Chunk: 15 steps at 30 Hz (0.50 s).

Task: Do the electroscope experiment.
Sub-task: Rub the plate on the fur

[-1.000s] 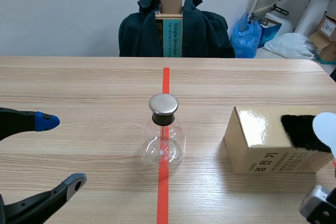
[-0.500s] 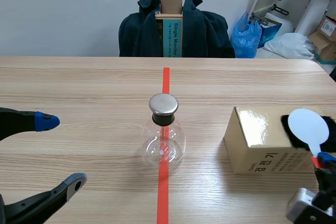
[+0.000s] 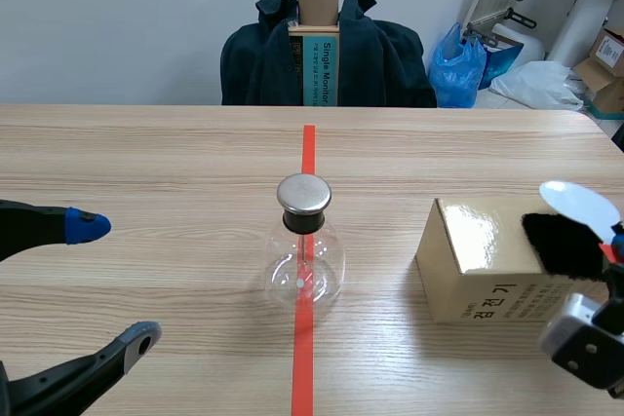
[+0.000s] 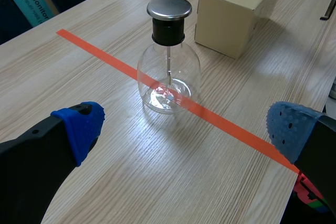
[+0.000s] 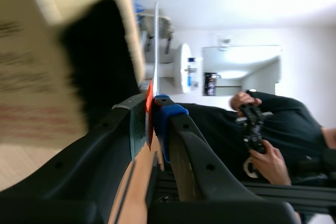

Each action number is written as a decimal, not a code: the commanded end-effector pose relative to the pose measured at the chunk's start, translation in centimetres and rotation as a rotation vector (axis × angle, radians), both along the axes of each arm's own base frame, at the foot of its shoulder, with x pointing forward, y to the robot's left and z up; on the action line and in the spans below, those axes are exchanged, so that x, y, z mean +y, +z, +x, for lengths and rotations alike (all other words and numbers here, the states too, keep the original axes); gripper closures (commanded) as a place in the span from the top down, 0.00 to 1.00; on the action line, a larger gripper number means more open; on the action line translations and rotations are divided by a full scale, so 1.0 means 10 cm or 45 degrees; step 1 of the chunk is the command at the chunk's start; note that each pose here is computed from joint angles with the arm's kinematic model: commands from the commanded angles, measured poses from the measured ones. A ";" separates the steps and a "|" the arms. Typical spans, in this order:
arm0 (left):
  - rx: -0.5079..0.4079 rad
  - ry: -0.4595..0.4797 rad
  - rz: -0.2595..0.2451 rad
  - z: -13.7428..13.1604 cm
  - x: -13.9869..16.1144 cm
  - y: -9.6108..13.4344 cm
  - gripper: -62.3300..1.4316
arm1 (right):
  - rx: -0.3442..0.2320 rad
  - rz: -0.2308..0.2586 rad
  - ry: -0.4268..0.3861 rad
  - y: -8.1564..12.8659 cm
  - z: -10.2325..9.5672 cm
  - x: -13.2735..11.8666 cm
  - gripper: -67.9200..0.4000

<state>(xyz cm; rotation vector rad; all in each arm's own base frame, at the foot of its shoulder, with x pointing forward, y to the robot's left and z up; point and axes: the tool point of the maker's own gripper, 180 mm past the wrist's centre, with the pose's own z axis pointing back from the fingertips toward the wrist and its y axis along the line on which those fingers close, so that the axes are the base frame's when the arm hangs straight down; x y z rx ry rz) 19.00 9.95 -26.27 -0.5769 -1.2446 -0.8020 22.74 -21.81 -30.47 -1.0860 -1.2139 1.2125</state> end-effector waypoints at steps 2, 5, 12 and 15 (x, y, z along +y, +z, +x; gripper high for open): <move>-0.014 0.006 -0.031 0.01 -0.02 0.04 1.00 | -0.083 -0.039 0.003 0.26 0.05 -0.06 0.02; -0.014 0.006 -0.031 0.01 -0.02 0.04 1.00 | -0.146 -0.042 0.007 0.45 0.08 -0.05 0.02; -0.013 0.006 -0.030 0.01 -0.02 0.04 1.00 | -0.326 -0.021 0.033 0.96 0.17 0.05 0.02; -0.013 0.006 -0.030 0.01 -0.02 0.04 1.00 | -0.404 0.010 0.037 1.18 0.18 0.08 0.02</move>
